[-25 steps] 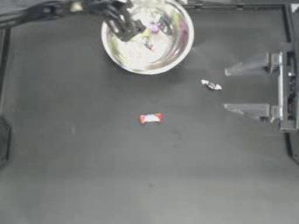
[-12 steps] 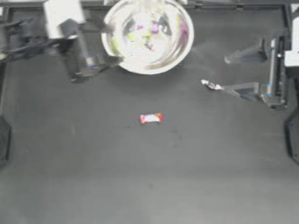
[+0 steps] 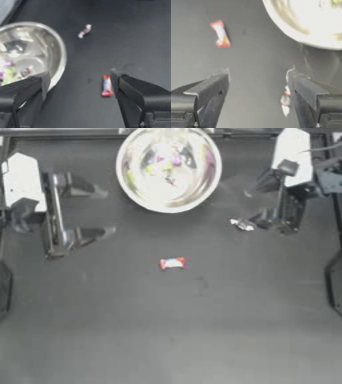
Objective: Put candies in bowl
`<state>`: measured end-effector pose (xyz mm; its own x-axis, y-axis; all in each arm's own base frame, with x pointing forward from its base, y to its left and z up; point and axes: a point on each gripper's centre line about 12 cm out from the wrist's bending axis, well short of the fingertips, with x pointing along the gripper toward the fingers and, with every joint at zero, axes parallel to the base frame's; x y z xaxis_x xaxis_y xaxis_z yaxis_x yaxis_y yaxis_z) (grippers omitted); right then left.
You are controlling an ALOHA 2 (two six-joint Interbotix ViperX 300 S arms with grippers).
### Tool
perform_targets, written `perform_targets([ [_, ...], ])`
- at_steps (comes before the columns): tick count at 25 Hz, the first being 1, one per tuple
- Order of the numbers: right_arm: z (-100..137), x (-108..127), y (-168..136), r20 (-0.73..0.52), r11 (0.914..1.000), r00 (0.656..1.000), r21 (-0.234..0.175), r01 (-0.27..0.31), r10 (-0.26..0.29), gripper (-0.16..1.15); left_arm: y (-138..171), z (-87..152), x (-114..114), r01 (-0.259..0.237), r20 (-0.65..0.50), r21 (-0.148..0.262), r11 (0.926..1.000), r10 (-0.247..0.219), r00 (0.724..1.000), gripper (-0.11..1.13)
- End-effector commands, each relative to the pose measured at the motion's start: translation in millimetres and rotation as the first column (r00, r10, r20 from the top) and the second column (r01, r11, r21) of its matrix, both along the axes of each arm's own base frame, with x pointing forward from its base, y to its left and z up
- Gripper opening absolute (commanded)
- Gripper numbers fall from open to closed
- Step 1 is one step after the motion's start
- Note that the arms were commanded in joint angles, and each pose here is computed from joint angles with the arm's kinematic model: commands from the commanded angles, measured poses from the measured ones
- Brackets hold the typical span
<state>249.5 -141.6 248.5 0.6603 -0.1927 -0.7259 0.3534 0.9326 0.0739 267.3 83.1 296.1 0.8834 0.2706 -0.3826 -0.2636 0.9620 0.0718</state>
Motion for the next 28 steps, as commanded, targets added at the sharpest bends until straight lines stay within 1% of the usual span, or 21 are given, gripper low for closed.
perform_targets([
  [1, 1, 7, -14, -0.083, 0.9995, 0.996, -0.010, 0.031, -0.032, 0.97, -11, 5, -3, 0.036, 0.024, 0.012, 0.9993, -0.036, 0.999, 1.01],
  [3, -7, 7, -20, -0.148, 0.9979, 0.987, -0.007, 0.065, -0.065, 0.97, -15, 4, -5, 0.046, 0.026, 0.010, 0.9989, -0.046, 0.999, 1.01],
  [4, -10, 8, -22, -0.177, 0.9971, 0.981, -0.013, 0.075, -0.077, 0.97, -16, 2, -7, 0.049, 0.023, 0.009, 0.9988, -0.049, 0.999, 1.01],
  [7, -21, 11, -24, -0.239, 0.9951, 0.966, -0.037, 0.092, -0.098, 0.97, -17, -3, -10, 0.048, 0.018, 0.000, 0.9988, -0.048, 0.999, 1.01],
  [10, -36, 13, -28, -0.286, 0.9926, 0.950, -0.039, 0.115, -0.121, 0.97, -18, -5, -13, 0.047, 0.020, -0.004, 0.9989, -0.047, 0.999, 1.01],
  [11, -41, 13, -29, -0.302, 0.9924, 0.945, -0.035, 0.118, -0.123, 0.97, -18, -5, -14, 0.046, 0.023, -0.007, 0.9989, -0.046, 0.999, 1.01],
  [14, -55, 18, -31, -0.334, 0.9926, 0.935, -0.013, 0.121, -0.118, 0.97, -21, -8, -15, 0.047, 0.024, -0.031, 0.9984, -0.046, 0.999, 1.01],
  [17, -68, 24, -34, -0.355, 0.9918, 0.928, 0.010, 0.128, -0.116, 0.97, -21, -12, -17, 0.044, 0.020, -0.043, 0.9981, -0.043, 0.999, 1.01],
  [23, -96, 30, -35, -0.386, 0.9880, 0.916, 0.053, 0.145, -0.113, 0.97, -21, -12, -17, 0.043, 0.020, -0.046, 0.9980, -0.042, 0.999, 1.00],
  [28, -111, 33, -37, -0.402, 0.9867, 0.909, 0.066, 0.148, -0.110, 0.97, -22, -14, -17, 0.045, 0.017, -0.050, 0.9977, -0.044, 0.999, 1.00],
])
